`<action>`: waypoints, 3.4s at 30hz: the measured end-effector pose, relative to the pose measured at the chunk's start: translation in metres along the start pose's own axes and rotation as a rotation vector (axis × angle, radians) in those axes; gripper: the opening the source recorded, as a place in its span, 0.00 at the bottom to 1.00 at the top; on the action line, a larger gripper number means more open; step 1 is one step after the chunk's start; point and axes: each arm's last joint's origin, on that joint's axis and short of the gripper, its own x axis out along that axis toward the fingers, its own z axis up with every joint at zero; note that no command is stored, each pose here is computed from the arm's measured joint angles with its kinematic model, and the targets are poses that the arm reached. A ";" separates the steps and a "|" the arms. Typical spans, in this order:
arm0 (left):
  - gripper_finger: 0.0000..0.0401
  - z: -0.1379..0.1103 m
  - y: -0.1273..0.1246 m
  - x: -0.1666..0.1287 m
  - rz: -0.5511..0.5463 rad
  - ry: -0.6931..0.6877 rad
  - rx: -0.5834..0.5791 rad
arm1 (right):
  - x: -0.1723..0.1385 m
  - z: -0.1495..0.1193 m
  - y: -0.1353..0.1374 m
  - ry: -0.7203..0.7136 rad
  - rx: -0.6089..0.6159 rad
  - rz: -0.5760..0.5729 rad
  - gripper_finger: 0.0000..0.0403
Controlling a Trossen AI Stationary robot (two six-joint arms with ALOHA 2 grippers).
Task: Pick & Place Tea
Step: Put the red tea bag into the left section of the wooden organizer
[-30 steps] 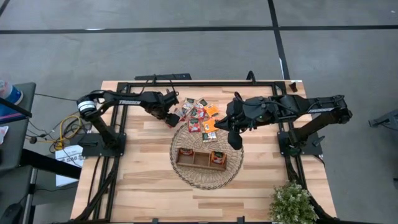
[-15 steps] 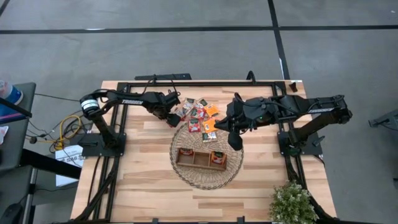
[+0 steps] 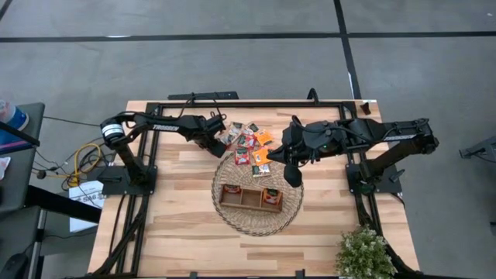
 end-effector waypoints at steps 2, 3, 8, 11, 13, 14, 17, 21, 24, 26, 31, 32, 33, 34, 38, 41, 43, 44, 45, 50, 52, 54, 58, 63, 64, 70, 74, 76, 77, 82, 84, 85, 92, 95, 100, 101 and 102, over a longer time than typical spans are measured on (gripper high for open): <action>0.14 -0.001 0.000 0.000 0.001 0.002 0.002 | 0.000 0.000 0.000 0.000 -0.005 0.000 0.00; 0.10 -0.001 -0.001 -0.001 0.000 0.001 0.005 | 0.000 0.000 0.000 0.000 -0.008 0.000 0.00; 0.01 -0.006 -0.003 -0.008 0.007 0.007 0.024 | 0.000 0.000 -0.002 -0.001 -0.007 -0.005 0.00; 0.01 -0.010 -0.003 -0.015 0.016 0.011 0.040 | 0.000 0.001 -0.002 -0.001 -0.006 -0.006 0.00; 0.00 -0.013 -0.004 -0.022 0.029 0.002 0.055 | 0.000 0.001 -0.002 -0.001 -0.009 -0.006 0.00; 0.00 -0.014 -0.004 -0.025 0.035 -0.004 0.068 | 0.000 0.001 -0.002 -0.001 -0.012 -0.006 0.00; 0.00 -0.017 -0.006 -0.036 0.025 -0.034 0.087 | 0.000 0.001 -0.002 0.000 -0.015 -0.006 0.00; 0.00 -0.021 -0.008 -0.055 -0.019 -0.078 0.098 | 0.001 0.001 -0.004 -0.002 -0.010 -0.013 0.00; 0.00 -0.026 -0.009 -0.074 -0.078 -0.123 0.109 | 0.001 0.002 -0.008 -0.004 -0.004 -0.023 0.00; 0.00 -0.029 -0.009 -0.088 -0.127 -0.156 0.116 | 0.002 0.003 -0.010 -0.006 0.001 -0.032 0.00; 0.00 -0.040 -0.008 -0.126 -0.255 -0.279 0.109 | 0.003 0.006 -0.021 -0.017 0.023 -0.063 0.00; 0.00 -0.042 -0.007 -0.133 -0.279 -0.311 0.111 | 0.003 0.007 -0.024 -0.020 0.029 -0.071 0.00; 0.00 -0.044 -0.006 -0.140 -0.304 -0.343 0.112 | 0.003 0.008 -0.027 -0.022 0.035 -0.080 0.00; 0.00 -0.045 -0.005 -0.148 -0.330 -0.378 0.111 | 0.003 0.009 -0.031 -0.025 0.043 -0.091 0.00; 0.00 -0.052 -0.003 -0.176 -0.441 -0.528 0.117 | 0.004 0.014 -0.045 -0.044 0.081 -0.084 0.01; 0.00 -0.054 -0.003 -0.195 -0.504 -0.668 0.149 | 0.012 0.022 -0.055 -0.084 0.119 -0.035 0.05; 0.00 -0.054 -0.005 -0.205 -0.526 -0.753 0.172 | 0.018 0.023 -0.064 -0.082 0.144 -0.025 0.11; 0.00 -0.054 -0.006 -0.208 -0.531 -0.786 0.187 | 0.022 0.027 -0.067 -0.103 0.149 -0.019 0.14; 0.00 -0.055 -0.006 -0.211 -0.531 -0.816 0.208 | 0.026 0.028 -0.069 -0.112 0.157 -0.014 0.17; 0.00 -0.059 -0.014 -0.218 -0.524 -0.901 0.371 | 0.053 0.029 -0.089 -0.103 0.256 -0.016 0.33; 0.00 -0.062 -0.017 -0.218 -0.509 -0.916 0.426 | 0.063 0.032 -0.096 -0.123 0.312 -0.004 0.38; 0.00 -0.064 -0.018 -0.219 -0.483 -0.930 0.462 | 0.073 0.032 -0.101 -0.127 0.379 0.005 0.43; 0.00 -0.067 -0.021 -0.220 -0.406 -0.967 0.496 | 0.093 0.031 -0.103 -0.123 0.418 0.043 0.47; 0.00 -0.069 -0.022 -0.220 -0.332 -0.997 0.535 | 0.114 0.030 -0.105 -0.130 0.450 0.095 0.47; 0.00 -0.069 -0.022 -0.220 -0.320 -1.001 0.544 | 0.118 0.028 -0.106 -0.121 0.458 0.094 0.46; 0.00 -0.069 -0.022 -0.220 -0.312 -1.005 0.554 | 0.132 0.026 -0.108 -0.124 0.481 0.111 0.40; 0.00 -0.069 -0.022 -0.220 -0.301 -1.010 0.575 | 0.132 0.026 -0.108 -0.134 0.482 0.093 0.35; 0.00 -0.069 -0.022 -0.221 -0.302 -1.016 0.575 | 0.132 0.026 -0.109 -0.135 0.484 0.089 0.32; 0.00 -0.068 -0.022 -0.222 -0.305 -1.021 0.573 | 0.132 0.026 -0.110 -0.137 0.484 0.088 0.32; 0.00 -0.067 -0.023 -0.225 -0.324 -1.059 0.556 | 0.132 0.026 -0.112 -0.136 0.487 0.081 0.30; 0.00 -0.066 -0.024 -0.226 -0.330 -1.064 0.555 | 0.138 0.026 -0.113 -0.146 0.487 0.084 0.31; 0.00 -0.066 -0.024 -0.226 -0.334 -1.066 0.555 | 0.139 0.024 -0.113 -0.132 0.496 0.079 0.31; 0.00 -0.066 -0.025 -0.227 -0.339 -1.078 0.568 | 0.138 0.025 -0.112 -0.136 0.497 0.086 0.21; 0.00 -0.066 -0.024 -0.227 -0.327 -1.083 0.565 | 0.138 0.025 -0.112 -0.138 0.494 0.092 0.11; 0.00 -0.066 -0.024 -0.227 -0.329 -1.082 0.563 | 0.138 0.025 -0.109 -0.130 0.480 0.112 0.02; 0.00 -0.066 -0.024 -0.227 -0.329 -1.081 0.563 | 0.138 0.025 -0.108 -0.130 0.479 0.112 0.02; 0.00 -0.066 -0.024 -0.227 -0.330 -1.080 0.562 | 0.138 0.025 -0.107 -0.129 0.477 0.114 0.01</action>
